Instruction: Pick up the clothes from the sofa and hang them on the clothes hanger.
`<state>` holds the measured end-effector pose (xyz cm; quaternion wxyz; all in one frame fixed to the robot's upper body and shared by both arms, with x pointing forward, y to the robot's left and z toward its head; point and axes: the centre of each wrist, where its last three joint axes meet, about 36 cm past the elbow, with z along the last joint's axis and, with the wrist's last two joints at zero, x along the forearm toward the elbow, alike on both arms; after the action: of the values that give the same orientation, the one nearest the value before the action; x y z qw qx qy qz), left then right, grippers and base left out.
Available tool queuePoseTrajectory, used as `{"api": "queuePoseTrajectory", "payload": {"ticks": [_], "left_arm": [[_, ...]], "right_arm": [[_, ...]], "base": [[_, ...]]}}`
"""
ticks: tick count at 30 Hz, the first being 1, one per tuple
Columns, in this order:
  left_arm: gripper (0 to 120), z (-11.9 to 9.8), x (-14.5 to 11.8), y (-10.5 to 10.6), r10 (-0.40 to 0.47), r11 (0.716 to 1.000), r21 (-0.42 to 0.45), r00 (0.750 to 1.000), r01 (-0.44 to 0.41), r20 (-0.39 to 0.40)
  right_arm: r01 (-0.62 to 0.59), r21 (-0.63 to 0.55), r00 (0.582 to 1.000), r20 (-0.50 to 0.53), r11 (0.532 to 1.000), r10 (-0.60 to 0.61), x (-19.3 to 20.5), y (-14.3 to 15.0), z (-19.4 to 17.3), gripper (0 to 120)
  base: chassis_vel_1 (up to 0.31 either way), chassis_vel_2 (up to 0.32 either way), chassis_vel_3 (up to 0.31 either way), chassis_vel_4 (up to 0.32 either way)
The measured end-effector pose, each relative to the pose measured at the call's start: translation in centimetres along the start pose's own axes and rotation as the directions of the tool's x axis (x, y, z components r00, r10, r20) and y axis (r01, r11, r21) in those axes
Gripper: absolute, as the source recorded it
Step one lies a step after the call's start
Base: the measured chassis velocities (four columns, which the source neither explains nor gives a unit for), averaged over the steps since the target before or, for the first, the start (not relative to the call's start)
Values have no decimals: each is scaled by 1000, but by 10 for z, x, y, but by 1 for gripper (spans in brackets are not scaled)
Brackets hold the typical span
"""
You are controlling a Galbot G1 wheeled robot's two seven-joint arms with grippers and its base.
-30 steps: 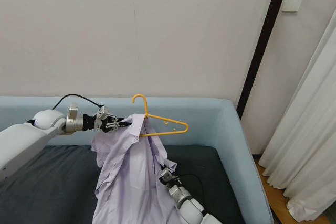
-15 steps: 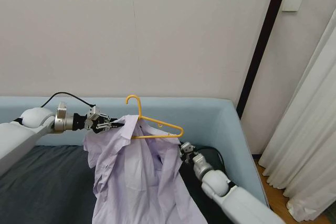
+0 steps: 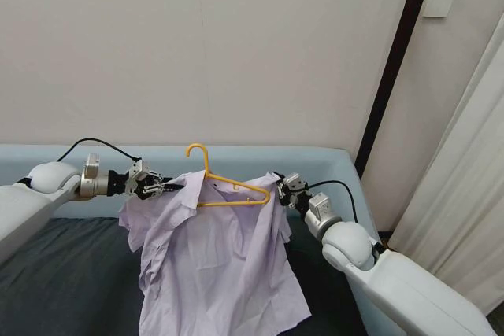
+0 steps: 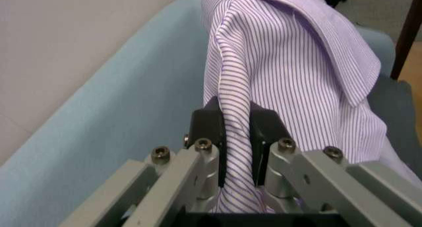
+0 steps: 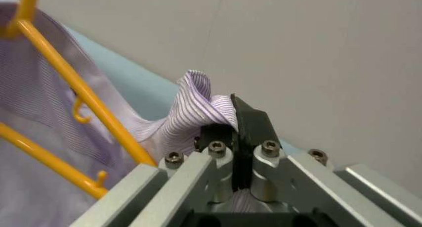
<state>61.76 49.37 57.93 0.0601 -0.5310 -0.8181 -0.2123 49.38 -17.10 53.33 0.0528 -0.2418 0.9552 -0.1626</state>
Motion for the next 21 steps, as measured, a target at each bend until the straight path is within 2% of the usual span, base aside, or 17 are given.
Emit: {"api": "queuePoseTrajectory", "payload": {"ticks": [5,9,14,15,19,21], "left_arm": [[8,-3,-14,-10,-13,1000,14,1000,13,18],[8,-18,-42,-20,-40,997,63,993,34,107],[8,-37,-63,-26,-75,996,69,982,64,171],[8,-37,-63,-26,-75,996,69,982,64,171],[8,-66,-55,-16,-96,995,27,973,92,209],[8,-73,-51,-13,-98,995,12,973,98,210]], "right_arm": [[41,12,997,63,999,-42,17,5,-34,0],[88,14,991,99,996,-89,30,18,-56,0],[115,24,983,144,993,-117,28,33,-71,0],[115,24,983,144,993,-117,28,33,-71,0],[172,84,968,171,982,-184,40,47,-77,0],[179,100,966,170,979,-194,42,48,-75,0]], "base": [[0,0,0,0],[0,0,0,0],[0,0,0,0],[0,0,0,0],[0,0,0,0],[0,0,0,0]]}}
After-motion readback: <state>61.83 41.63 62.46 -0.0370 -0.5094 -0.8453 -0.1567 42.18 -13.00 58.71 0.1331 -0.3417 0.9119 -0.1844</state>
